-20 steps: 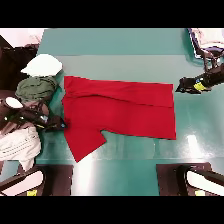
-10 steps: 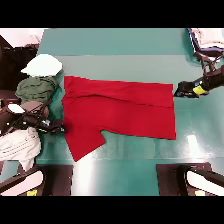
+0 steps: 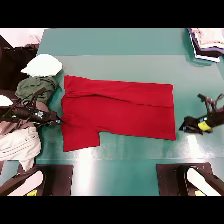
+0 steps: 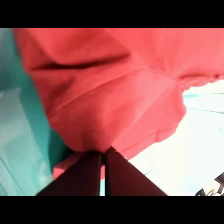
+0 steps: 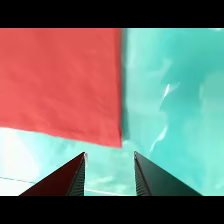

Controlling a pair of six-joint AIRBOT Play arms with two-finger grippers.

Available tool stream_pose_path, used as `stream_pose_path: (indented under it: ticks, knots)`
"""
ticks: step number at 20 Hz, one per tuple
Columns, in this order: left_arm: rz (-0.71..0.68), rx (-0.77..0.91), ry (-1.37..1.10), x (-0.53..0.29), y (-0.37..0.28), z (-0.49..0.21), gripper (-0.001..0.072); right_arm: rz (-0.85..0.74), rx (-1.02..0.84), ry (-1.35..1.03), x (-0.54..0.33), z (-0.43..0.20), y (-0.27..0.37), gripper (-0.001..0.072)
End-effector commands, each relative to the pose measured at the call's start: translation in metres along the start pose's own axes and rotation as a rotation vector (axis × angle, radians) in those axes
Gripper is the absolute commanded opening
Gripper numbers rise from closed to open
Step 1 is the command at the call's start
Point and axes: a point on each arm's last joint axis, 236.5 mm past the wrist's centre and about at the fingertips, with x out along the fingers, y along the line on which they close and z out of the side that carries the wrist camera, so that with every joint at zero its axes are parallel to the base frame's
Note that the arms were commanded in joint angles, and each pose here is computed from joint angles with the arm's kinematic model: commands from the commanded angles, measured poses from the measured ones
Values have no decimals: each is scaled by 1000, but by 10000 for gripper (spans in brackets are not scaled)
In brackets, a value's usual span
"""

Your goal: Fold the shirts.

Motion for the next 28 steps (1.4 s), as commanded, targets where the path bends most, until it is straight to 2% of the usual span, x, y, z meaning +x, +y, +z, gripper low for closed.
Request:
stream_pose_path:
  ticks: [1,6,11,13,14,19,23,26,28]
  knots:
    - [-2,7,-6,-3,-3,1,23,102,78,-11,26,-19,-6,345]
    - [-1,8,-5,-3,-2,1,23,162,131,8,47,-18,-1,337]
    - [1,9,-5,-3,-2,1,23,195,163,8,54,-10,2,297]
    - [1,9,-5,-3,-2,1,23,190,132,-17,51,-7,2,77]
    - [2,9,-5,-3,-2,1,23,186,108,-32,48,-7,3,18]
    - [95,2,-28,-19,6,-7,20,27,3,-66,-4,-12,-14,15]
    - [81,22,-52,-47,-26,-33,21,-69,-29,-186,-59,-10,-13,15]
    - [-10,24,-103,-52,-53,-27,21,-25,-35,-253,-75,5,2,15]
    - [-20,39,-182,-61,-59,-3,21,4,-66,-258,-76,21,14,15]
